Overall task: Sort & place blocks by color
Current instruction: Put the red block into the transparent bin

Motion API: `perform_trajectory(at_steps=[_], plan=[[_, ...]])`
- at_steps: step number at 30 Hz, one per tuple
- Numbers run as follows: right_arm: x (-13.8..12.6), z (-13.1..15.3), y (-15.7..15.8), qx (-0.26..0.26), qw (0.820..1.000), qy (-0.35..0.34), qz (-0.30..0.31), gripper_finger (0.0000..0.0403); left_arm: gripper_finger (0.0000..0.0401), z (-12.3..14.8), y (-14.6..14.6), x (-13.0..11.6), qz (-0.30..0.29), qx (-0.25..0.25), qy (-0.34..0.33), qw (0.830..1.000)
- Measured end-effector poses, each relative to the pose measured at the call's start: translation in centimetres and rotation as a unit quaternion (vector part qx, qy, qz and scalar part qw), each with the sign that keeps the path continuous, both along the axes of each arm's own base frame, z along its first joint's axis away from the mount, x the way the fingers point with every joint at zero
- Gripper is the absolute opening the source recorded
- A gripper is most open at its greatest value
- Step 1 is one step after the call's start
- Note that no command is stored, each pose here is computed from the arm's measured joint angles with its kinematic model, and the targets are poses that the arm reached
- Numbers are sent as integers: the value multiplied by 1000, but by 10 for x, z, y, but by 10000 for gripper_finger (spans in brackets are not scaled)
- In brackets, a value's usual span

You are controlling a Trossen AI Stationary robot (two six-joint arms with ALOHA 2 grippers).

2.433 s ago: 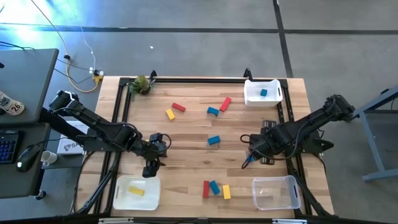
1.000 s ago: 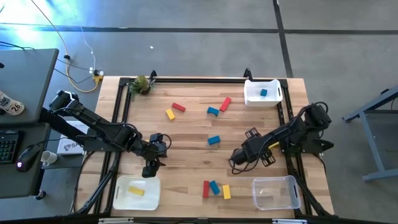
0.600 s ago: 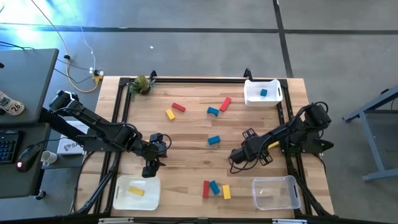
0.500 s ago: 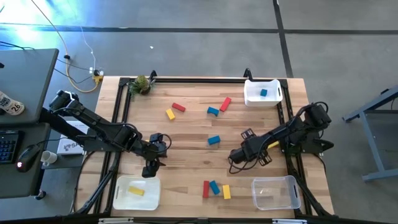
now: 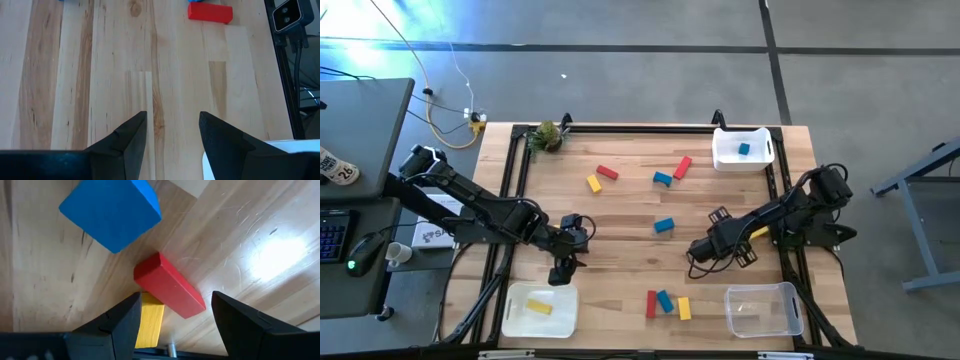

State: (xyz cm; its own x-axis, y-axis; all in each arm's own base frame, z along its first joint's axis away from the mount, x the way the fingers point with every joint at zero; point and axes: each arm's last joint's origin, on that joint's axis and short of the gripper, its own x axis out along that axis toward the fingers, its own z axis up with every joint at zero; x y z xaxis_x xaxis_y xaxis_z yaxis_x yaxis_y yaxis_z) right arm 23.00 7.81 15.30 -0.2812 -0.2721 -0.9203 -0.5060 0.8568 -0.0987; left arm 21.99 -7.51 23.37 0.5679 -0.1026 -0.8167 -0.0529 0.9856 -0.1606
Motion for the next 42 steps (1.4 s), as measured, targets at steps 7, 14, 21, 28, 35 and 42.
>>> perform_trajectory(at_steps=[7,14,21,28,35,42], plan=[[1,-1,0,0,1000,-1,0,229,168,0,0,0,0,0,0,1000],[-15,-18,-5,-11,999,23,-24,229,168,0,0,0,0,0,0,1000],[-12,-20,-5,-24,1000,-5,-15,220,168,0,0,0,0,0,0,1000],[-15,-26,-5,-6,1000,-3,-10,198,168,0,0,0,0,0,0,1000],[-9,-25,-2,1,999,-25,-32,149,168,0,0,0,0,0,0,1000],[-9,-25,-2,9,999,-25,-46,96,168,0,0,0,0,0,0,1000]])
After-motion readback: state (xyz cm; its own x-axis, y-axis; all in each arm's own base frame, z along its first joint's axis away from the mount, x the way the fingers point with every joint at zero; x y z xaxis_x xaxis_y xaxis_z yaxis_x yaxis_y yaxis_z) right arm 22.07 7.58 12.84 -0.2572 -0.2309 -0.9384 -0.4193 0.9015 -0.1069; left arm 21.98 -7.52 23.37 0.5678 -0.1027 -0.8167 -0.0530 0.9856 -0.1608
